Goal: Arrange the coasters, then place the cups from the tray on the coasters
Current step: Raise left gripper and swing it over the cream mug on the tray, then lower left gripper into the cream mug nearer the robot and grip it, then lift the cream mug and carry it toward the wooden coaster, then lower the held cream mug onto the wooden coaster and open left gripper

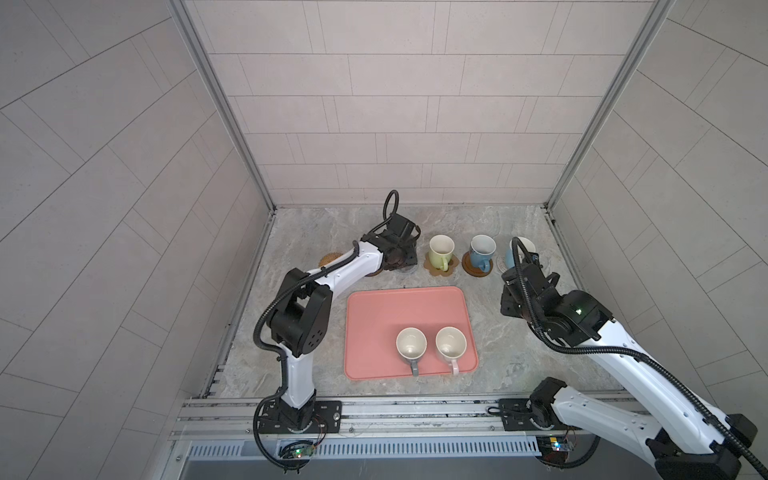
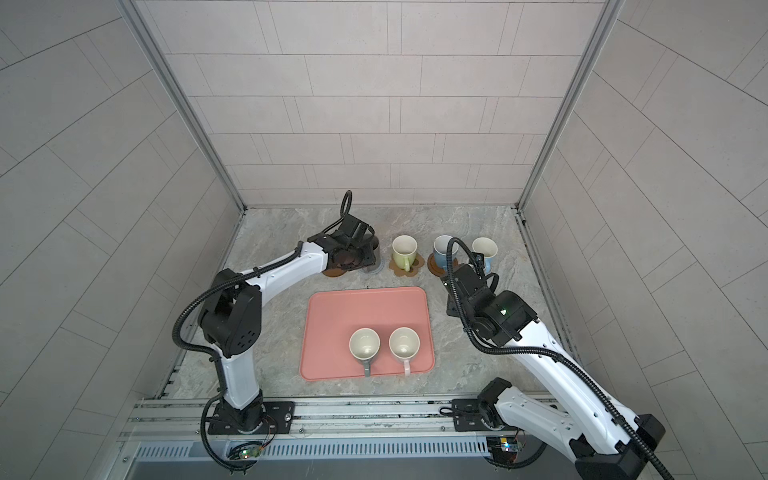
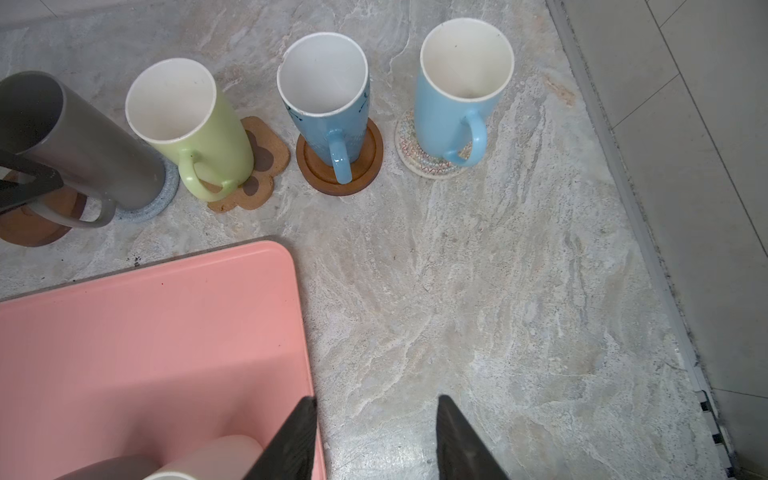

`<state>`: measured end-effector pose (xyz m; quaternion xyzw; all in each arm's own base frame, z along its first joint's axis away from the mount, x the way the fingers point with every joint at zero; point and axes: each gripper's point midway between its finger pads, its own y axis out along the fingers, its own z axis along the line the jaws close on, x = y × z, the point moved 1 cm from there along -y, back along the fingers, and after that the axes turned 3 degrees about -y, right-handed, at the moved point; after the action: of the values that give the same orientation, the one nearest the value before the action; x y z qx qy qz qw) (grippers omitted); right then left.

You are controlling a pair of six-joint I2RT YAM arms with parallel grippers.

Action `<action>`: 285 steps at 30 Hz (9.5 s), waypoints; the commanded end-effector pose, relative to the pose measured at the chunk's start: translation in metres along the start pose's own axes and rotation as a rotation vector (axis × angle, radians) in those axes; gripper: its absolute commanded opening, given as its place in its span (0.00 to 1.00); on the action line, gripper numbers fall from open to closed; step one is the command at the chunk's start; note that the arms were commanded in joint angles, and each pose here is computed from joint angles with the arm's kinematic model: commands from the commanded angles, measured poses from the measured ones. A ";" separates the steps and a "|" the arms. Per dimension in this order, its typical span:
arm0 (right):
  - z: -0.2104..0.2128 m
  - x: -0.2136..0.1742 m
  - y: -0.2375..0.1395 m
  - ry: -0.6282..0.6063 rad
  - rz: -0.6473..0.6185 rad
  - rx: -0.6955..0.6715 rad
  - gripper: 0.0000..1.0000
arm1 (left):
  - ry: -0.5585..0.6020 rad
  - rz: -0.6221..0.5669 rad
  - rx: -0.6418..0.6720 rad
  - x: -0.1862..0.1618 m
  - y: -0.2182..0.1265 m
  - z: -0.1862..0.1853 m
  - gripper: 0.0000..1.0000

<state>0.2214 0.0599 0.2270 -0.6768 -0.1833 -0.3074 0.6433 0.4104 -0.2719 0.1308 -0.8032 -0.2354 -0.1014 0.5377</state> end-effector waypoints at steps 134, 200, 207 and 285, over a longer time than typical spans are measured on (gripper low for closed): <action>0.011 0.002 0.023 -0.045 0.039 -0.017 0.50 | 0.489 0.180 0.302 -0.214 -0.127 0.069 0.09; -0.006 -0.003 0.010 -0.009 0.015 -0.042 0.50 | 0.162 0.121 0.287 0.037 -0.028 0.123 0.09; -0.005 -0.002 0.012 -0.012 0.016 -0.051 0.50 | 0.157 0.133 0.266 0.039 -0.021 0.120 0.09; -0.007 -0.005 0.012 -0.018 0.027 -0.056 0.50 | 0.084 0.049 0.240 0.037 -0.068 0.118 0.55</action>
<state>0.2304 0.0602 0.2129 -0.6939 -0.1771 -0.2924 0.6337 0.4063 -0.1390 0.1359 -0.7300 -0.1749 -0.0946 0.6538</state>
